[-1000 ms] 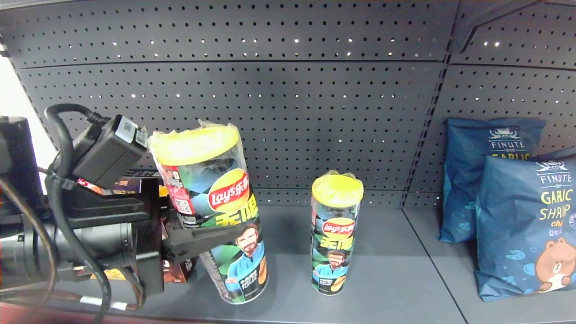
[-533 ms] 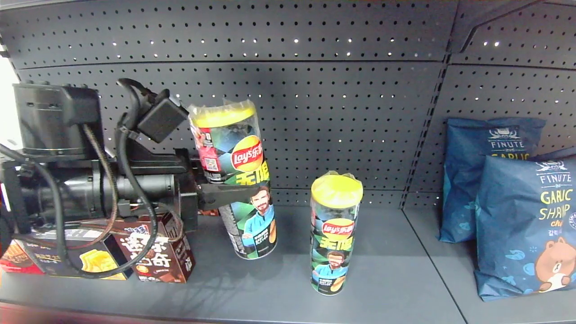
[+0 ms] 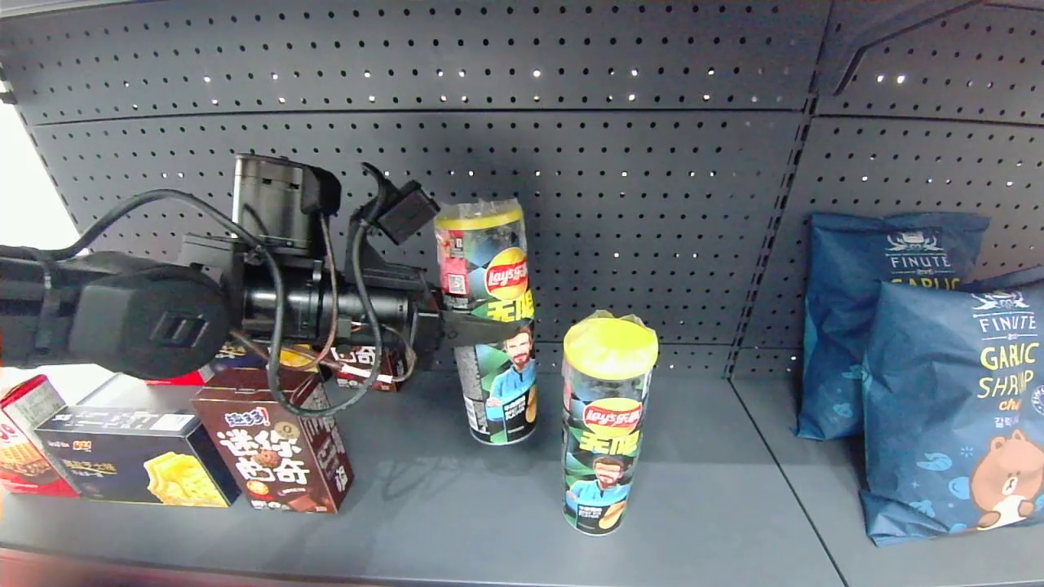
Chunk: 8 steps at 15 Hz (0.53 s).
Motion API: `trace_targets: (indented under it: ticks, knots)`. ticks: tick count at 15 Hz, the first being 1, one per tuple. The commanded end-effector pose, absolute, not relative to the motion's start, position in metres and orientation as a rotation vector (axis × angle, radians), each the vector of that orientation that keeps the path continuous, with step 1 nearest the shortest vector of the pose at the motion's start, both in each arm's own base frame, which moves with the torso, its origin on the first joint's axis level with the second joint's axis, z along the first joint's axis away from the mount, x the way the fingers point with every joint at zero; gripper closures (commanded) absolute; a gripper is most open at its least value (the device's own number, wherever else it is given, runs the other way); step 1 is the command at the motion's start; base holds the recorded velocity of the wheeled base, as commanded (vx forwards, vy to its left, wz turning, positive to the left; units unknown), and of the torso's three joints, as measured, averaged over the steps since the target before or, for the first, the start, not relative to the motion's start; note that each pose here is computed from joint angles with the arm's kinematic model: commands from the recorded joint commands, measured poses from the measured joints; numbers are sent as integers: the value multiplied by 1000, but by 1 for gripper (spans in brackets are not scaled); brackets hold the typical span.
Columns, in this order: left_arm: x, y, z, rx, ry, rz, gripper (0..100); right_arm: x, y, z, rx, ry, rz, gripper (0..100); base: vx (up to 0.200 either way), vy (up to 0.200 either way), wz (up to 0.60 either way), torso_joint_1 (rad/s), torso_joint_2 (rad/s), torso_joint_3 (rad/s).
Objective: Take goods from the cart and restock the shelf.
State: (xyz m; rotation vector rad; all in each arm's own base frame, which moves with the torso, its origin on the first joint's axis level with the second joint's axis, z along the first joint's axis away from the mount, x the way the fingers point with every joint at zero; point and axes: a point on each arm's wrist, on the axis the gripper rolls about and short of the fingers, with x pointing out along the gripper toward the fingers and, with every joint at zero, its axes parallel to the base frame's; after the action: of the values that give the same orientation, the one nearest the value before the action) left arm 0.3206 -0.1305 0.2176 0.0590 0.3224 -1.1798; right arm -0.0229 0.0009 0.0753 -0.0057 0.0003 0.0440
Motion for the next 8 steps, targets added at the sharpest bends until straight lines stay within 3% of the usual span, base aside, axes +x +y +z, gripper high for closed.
trace_targets:
  ticks: [1, 4, 8]
  knots:
    - [346, -142, 200, 51, 345, -1211, 100, -23, 1, 75, -6, 1, 44, 0, 0, 0, 0, 0, 0, 0]
    - [367, -148, 187, 183, 247, -1241, 100, -23, 1, 75, -6, 1, 44, 0, 0, 0, 0, 0, 0, 0]
    - [389, -152, 177, 218, 207, -1261, 100, -23, 1, 75, -6, 1, 44, 0, 0, 0, 0, 0, 0, 0]
